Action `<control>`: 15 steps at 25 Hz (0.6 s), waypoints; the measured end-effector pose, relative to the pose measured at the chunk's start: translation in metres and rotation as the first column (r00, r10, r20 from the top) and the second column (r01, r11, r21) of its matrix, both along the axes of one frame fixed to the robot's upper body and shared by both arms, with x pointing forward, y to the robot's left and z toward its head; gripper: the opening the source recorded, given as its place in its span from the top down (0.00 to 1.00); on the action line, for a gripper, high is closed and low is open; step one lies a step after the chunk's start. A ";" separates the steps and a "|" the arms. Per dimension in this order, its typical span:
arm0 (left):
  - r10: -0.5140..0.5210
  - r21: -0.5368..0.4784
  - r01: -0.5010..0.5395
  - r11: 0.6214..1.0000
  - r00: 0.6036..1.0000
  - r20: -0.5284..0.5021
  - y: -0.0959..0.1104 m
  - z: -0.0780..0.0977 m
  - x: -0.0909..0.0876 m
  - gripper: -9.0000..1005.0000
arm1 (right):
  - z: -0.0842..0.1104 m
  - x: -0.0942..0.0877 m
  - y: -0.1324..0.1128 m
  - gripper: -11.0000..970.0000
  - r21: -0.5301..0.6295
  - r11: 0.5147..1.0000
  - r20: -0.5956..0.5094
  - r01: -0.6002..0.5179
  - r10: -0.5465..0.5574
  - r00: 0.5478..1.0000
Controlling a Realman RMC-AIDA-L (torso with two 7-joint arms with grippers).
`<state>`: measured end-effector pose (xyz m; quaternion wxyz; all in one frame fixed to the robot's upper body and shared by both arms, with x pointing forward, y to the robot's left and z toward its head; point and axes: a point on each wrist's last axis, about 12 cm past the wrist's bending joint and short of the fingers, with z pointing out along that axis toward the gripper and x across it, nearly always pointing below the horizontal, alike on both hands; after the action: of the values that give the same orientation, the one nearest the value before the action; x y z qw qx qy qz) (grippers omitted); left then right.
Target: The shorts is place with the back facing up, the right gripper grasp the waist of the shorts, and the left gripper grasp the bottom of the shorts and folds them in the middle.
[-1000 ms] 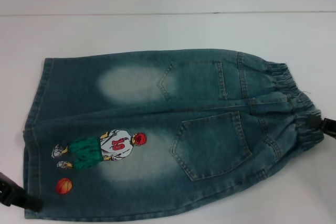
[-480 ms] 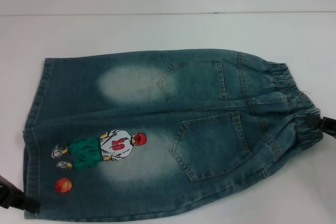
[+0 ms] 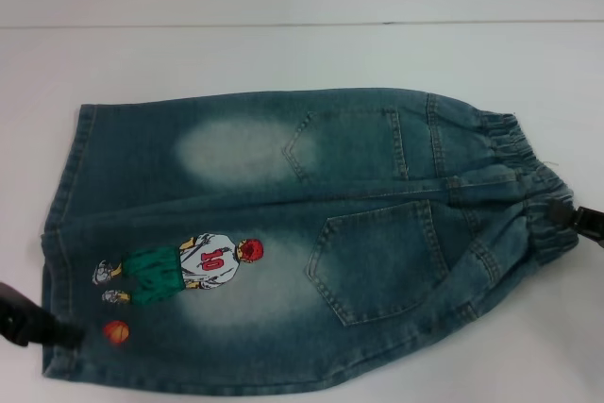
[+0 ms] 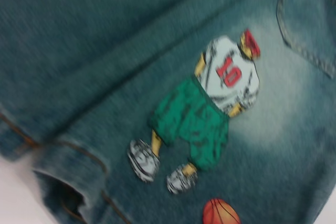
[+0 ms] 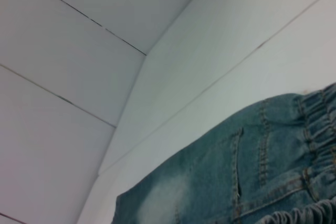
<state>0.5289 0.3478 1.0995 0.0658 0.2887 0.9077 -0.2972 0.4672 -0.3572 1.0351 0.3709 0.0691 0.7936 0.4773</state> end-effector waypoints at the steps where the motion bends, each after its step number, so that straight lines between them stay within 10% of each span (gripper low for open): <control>1: 0.011 -0.010 -0.011 1.000 1.000 0.016 0.003 0.001 0.000 0.94 | 0.001 0.000 0.000 0.94 0.004 1.000 0.005 0.001 -0.001 1.000; 15: 0.102 -0.031 -0.099 0.995 0.987 0.123 0.034 0.016 -0.002 0.94 | 0.007 0.000 -0.006 0.94 0.030 0.998 0.060 0.047 -0.049 0.997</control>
<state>0.5266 0.3820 1.1156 0.1405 0.2598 0.9115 -0.2864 0.4677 -0.3632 1.0422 0.4050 0.0789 0.7732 0.4816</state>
